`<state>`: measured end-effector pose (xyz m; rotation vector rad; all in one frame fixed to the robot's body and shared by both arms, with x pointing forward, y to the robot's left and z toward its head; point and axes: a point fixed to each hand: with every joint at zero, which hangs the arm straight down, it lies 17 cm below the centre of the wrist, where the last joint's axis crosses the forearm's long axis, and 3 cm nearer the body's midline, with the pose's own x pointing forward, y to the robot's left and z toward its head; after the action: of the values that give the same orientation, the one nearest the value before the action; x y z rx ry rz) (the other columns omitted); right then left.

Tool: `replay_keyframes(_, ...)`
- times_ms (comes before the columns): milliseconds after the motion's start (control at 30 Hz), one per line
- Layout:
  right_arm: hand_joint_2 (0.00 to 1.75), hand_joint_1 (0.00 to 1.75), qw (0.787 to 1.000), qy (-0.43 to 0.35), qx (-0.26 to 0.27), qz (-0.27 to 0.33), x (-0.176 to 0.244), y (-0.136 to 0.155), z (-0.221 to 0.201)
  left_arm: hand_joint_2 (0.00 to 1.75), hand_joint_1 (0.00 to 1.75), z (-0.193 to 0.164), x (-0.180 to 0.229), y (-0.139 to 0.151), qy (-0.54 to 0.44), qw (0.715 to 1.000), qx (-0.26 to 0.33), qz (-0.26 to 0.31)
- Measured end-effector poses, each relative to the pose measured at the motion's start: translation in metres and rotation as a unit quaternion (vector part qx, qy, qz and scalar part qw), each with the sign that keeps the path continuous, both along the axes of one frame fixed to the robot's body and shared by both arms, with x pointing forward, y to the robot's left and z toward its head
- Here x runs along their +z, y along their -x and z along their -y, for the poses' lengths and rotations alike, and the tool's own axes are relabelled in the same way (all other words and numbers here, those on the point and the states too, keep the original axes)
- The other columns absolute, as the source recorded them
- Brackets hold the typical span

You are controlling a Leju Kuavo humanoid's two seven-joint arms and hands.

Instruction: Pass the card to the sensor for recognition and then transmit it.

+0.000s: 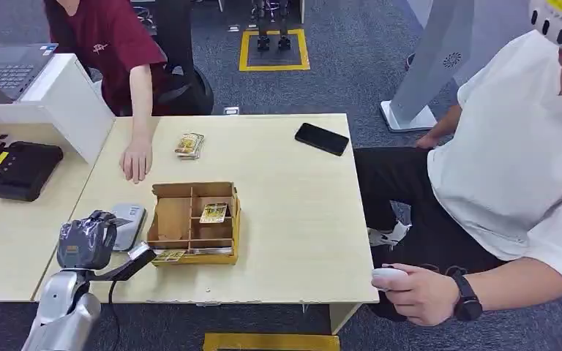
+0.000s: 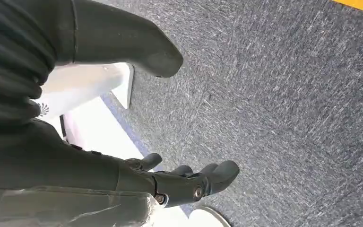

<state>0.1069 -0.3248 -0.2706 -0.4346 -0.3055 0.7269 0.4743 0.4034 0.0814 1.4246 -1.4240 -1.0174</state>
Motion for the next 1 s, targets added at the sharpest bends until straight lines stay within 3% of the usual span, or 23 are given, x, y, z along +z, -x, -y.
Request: replay_keyframes(1000,1.75,0.00,1.000,0.003,-0.001,0.003,0.001,-0.001,0.001,1.75,1.75,-0.001,-0.027,0.003,0.007,0.999,0.019,-0.036)
